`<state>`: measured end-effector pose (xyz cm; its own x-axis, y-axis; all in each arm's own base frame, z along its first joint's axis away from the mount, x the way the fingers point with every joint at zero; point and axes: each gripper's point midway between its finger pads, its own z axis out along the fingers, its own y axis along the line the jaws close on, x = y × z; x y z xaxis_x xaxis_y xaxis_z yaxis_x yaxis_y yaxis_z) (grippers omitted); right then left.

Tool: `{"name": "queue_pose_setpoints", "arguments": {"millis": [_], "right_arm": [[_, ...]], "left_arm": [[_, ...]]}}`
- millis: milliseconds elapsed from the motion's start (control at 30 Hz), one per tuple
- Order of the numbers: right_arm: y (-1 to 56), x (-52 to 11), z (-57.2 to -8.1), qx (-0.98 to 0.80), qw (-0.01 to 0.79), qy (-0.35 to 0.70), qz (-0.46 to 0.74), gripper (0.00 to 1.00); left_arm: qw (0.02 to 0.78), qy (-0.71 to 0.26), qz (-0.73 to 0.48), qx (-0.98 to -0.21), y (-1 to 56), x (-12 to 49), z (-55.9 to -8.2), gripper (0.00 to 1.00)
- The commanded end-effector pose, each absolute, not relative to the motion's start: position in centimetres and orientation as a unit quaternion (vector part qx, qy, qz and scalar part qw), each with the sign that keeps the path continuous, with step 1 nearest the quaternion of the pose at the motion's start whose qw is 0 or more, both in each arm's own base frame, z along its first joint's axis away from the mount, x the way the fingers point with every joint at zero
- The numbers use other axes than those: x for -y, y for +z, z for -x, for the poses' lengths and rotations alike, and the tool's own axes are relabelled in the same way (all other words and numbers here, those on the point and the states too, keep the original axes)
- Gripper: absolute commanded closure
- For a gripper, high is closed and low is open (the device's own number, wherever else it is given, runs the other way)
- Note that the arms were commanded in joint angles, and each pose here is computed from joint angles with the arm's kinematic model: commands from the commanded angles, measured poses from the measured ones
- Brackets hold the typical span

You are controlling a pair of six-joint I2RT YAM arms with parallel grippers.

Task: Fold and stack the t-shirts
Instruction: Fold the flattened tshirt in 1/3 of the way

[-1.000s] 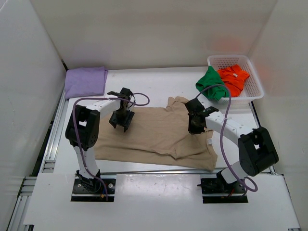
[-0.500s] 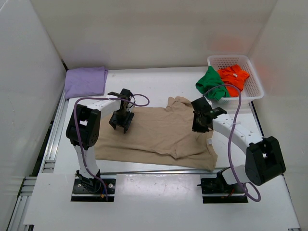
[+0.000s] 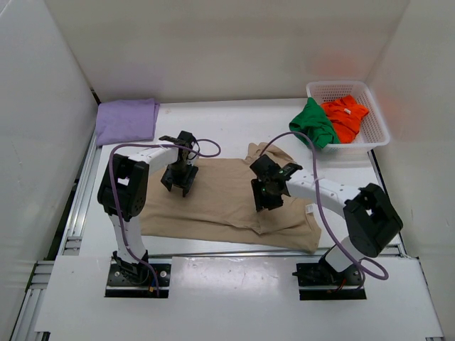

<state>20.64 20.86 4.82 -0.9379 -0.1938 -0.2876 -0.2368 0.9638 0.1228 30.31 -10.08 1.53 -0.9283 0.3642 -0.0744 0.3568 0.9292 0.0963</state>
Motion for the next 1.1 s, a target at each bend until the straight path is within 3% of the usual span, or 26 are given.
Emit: {"name": "queue_pose_setpoints", "arguments": {"millis": [0,167,300,400,433,567,900,1000,1067], "right_arm": [[5.1,-22.0,-20.2,-0.98,0.125,0.077,0.136,0.5],[3.7,-21.8,-19.1,-0.984,0.087,0.05,0.149,0.5],[3.2,-21.8,-18.4,-0.985,0.06,0.037,0.159,0.59],[3.0,-21.7,-18.4,-0.985,0.053,0.032,0.16,0.73],[2.9,-21.5,-18.7,-0.985,0.059,0.023,0.159,0.85],[4.1,-21.2,-19.3,-0.985,0.087,0.019,0.146,0.99],[5.9,-18.6,-19.8,-0.97,0.21,0.112,0.051,0.99],[4.5,-17.7,-18.1,-0.967,0.209,0.143,0.001,0.99],[4.8,-17.7,-16.9,-0.963,0.206,0.172,-0.019,0.93]], "left_arm": [[0.05,0.039,-0.181,-0.981,1.7,9.9,-30.2,0.3],[0.05,0.039,-0.181,-0.981,1.7,9.9,-30.2,0.3],[0.05,0.039,-0.181,-0.981,1.7,9.9,-30.2,0.3],[0.05,0.039,-0.181,-0.981,1.7,9.9,-30.2,0.3],[0.05,0.039,-0.181,-0.981,1.7,9.9,-30.2,0.3],[0.055,0.038,-0.181,-0.981,2.0,9.9,-30.2,0.3],[0.055,0.038,-0.181,-0.981,2.0,9.9,-30.2,0.3],[0.059,0.037,-0.181,-0.981,2.2,10.0,-30.3,0.3],[0.058,0.032,-0.181,-0.981,2.3,10.1,-30.0,0.3]]}}
